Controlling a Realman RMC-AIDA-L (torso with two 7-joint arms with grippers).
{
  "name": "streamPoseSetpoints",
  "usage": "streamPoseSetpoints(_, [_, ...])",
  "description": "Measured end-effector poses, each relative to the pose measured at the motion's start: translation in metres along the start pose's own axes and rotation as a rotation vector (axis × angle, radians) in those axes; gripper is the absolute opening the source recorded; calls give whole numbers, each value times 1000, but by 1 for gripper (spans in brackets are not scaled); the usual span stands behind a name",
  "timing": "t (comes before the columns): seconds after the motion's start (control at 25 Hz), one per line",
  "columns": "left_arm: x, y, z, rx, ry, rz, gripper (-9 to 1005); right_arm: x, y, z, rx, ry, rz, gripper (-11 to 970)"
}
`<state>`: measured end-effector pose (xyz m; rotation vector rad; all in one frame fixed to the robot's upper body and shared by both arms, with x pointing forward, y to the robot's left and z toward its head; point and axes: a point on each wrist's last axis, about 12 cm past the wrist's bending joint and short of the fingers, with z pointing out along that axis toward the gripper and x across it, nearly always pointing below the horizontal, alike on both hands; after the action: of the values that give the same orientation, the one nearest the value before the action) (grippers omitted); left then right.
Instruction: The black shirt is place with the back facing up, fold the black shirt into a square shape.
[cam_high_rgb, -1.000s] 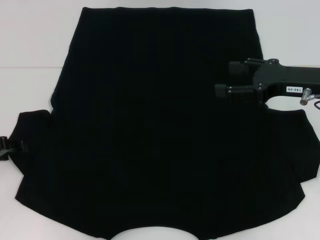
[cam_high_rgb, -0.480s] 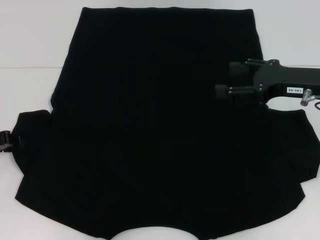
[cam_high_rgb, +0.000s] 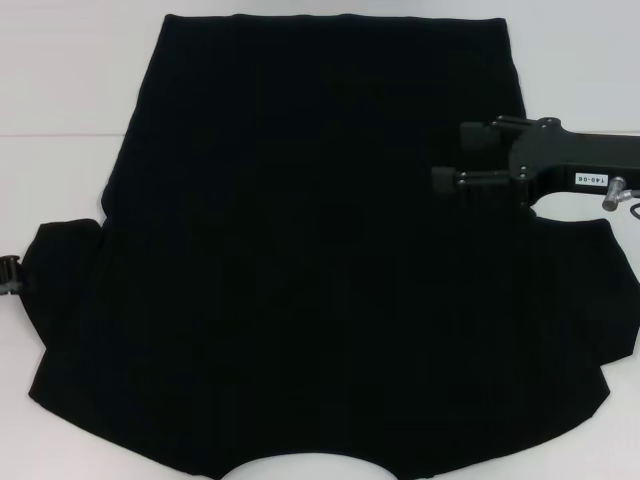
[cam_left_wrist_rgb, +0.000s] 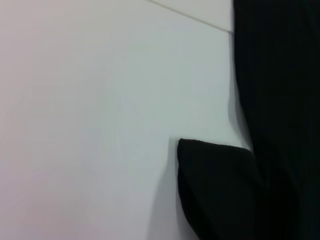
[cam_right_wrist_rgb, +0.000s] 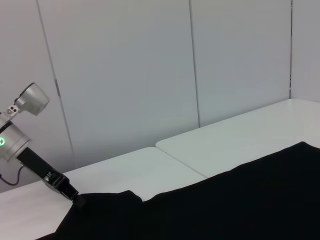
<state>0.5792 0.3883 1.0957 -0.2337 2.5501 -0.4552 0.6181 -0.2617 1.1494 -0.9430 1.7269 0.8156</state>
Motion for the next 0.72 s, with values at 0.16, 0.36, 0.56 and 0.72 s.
streamPoseSetpoints(0.16, [-2,1,0,-8,-12,1,45,0,-1,-1,7,-6,3,910])
streamPoseSetpoints(0.36, [-10,-1,-2,-16,-37,18,28,0,-1,-2,15,-16,10,909])
streamPoseSetpoints(0.56, [-21,-1,-5,-41,-78,38,26,1,-1,-2,16,-18,13,909])
streamPoseSetpoints(0.72, [-28,-3,-5,-64,-106,67,28,1,-1,-2,16,-21,14,909])
